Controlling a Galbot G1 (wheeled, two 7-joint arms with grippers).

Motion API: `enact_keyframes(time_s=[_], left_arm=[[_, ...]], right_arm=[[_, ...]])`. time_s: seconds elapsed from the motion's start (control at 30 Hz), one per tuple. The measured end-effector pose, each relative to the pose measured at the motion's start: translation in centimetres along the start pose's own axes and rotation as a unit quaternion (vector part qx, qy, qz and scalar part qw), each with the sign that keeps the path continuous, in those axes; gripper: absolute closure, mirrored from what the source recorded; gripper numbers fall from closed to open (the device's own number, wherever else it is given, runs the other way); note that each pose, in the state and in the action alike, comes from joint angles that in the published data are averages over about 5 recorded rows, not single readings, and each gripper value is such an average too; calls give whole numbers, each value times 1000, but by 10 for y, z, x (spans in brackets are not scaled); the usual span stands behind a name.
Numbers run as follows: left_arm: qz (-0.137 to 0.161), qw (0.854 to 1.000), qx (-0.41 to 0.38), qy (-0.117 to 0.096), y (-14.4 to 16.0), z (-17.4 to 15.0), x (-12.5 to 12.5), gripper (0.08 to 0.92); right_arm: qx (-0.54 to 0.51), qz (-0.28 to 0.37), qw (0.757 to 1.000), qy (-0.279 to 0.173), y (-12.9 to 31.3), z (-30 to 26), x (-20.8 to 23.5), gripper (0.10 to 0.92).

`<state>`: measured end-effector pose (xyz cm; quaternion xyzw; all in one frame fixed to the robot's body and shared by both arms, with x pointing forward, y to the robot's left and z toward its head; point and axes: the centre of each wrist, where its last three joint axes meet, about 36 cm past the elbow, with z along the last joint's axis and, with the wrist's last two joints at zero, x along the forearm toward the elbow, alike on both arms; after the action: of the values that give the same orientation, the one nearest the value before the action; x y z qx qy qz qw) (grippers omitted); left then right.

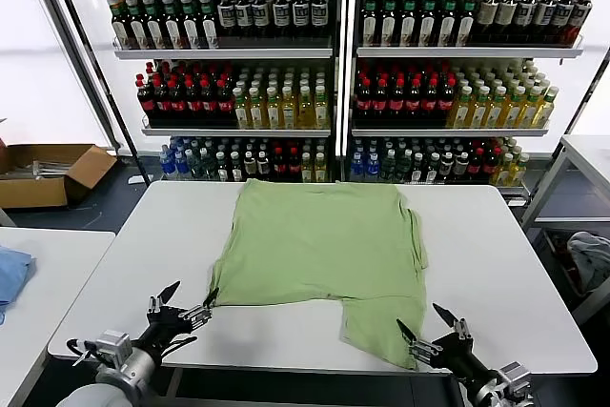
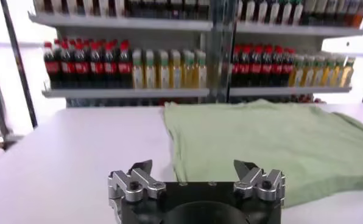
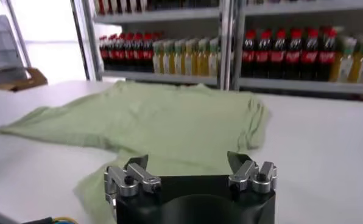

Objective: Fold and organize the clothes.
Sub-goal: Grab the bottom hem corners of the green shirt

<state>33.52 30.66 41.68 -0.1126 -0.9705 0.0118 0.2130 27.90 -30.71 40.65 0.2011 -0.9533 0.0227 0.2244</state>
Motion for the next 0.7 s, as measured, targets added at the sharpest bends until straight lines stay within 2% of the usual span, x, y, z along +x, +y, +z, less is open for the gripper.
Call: enact_keyframes(time_s=[0.17,0.27,0.53,0.7], left_arm=[[-1,1000,5,20,0,2,-14,177],[-3,999,6,32,0,3,-23,177],[-2,998,8,59,-3,9,-47,189],[4,998,7,69,-9,13,-54,309]], right_arm=[[-1,-6,1000,16,3,3,-3,200],[-3,-9,1000,27,5,6,-6,229],[0,-13,999,42,4,11,-5,453],[-1,-20,999,46,6,12,-6,592]])
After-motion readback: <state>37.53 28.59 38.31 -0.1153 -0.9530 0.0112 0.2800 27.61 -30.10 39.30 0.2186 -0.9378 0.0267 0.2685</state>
